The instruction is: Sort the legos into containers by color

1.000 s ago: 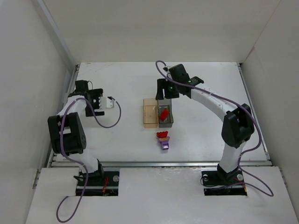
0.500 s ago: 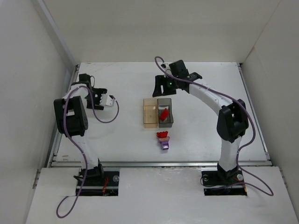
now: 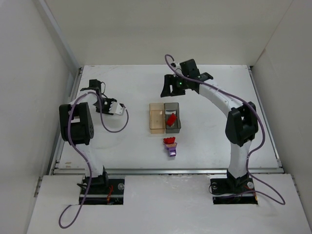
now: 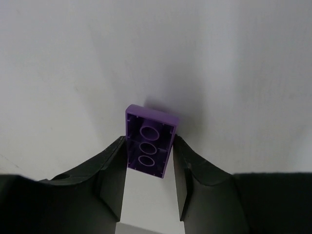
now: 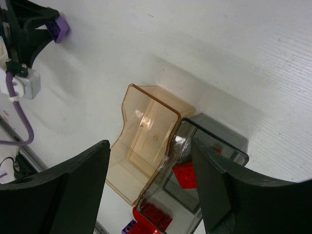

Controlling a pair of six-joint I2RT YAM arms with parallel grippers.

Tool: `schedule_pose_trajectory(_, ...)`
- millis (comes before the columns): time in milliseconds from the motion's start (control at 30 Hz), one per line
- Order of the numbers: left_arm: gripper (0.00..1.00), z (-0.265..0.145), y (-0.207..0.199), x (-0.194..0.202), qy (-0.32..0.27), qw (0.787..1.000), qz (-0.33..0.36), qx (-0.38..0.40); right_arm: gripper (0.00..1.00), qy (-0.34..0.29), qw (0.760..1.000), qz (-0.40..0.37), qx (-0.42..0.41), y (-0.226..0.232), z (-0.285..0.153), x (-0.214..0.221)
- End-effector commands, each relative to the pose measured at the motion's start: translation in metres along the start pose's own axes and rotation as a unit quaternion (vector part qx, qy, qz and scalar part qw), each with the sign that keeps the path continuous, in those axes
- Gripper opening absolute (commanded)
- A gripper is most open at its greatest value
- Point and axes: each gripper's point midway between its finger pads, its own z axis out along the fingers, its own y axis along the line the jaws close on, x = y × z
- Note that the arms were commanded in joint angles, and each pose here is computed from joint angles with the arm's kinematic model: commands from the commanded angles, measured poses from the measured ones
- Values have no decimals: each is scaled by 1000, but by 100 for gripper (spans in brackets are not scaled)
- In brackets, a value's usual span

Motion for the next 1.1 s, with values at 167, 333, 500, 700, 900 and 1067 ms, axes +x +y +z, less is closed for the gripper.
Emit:
schedule_pose_trajectory(167,0,-95,132,-140,-231,879,-380,-170,73,-74,994,40,65,-22,-55,-13)
schedule_pose_trajectory(333,0,-102,142,-229,-270,808,-507,-131,73,-96,990,74,68,-28,-77,11)
schedule_pose_trajectory(500,0,-74,104,-283,-273,775,-568,-46,73,-88,987,99,86,-33,-90,36)
schedule_pose_trajectory(700,12,-53,97,-290,-260,781,-566,-55,73,-92,984,124,85,-27,-103,57)
schedule_pose_trajectory(900,22,-40,76,-297,-242,803,-543,-46,73,-96,985,110,97,-8,-108,64)
schedule_pose_trajectory(1067,42,-32,50,-302,-241,803,-545,-20,73,-116,981,109,110,3,-122,66)
